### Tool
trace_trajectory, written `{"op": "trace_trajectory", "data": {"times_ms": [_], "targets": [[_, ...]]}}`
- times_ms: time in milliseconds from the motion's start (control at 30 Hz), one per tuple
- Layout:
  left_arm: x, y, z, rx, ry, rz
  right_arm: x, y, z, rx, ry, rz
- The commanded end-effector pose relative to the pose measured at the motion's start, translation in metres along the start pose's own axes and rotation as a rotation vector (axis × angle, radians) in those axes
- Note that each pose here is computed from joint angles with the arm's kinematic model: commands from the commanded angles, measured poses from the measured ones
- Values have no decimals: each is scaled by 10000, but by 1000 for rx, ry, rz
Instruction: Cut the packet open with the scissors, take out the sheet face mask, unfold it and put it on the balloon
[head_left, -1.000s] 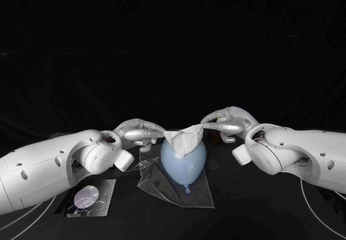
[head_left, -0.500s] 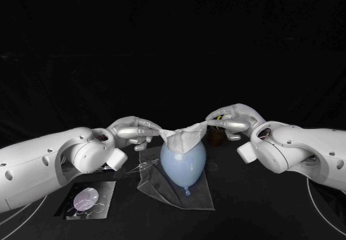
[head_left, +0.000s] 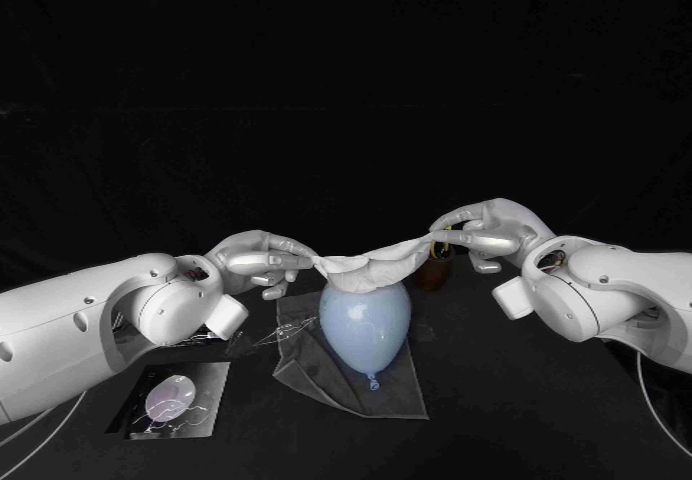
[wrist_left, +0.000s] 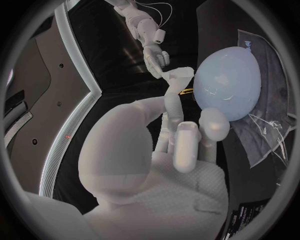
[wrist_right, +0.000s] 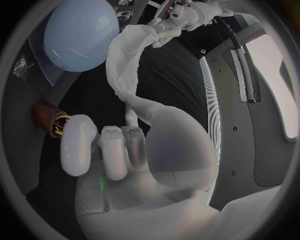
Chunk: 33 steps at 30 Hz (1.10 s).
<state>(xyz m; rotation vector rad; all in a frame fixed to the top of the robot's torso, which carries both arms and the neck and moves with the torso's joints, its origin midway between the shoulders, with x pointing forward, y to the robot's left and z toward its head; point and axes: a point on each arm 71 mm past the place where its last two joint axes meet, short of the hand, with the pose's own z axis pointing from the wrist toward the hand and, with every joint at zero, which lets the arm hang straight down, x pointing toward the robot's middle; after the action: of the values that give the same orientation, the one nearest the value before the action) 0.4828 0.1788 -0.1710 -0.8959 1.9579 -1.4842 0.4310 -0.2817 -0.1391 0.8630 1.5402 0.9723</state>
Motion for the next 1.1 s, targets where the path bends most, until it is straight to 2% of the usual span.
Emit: {"op": "trace_trajectory", "data": {"times_ms": [33,300,733,1100], "targets": [[-19,-33,-10,30,-23,-26,-29,13,-6,-18,-16,-16],[-66,-45,-39,56,-65,-52,-65,8,-22,-16,-28,-16],[-57,-24,-57,58,-67,-80,-41,12,-74,-13,-17,-10],[-19,-6,-62,54,-46,-88,3,25,-115,-13,1,-4]]}}
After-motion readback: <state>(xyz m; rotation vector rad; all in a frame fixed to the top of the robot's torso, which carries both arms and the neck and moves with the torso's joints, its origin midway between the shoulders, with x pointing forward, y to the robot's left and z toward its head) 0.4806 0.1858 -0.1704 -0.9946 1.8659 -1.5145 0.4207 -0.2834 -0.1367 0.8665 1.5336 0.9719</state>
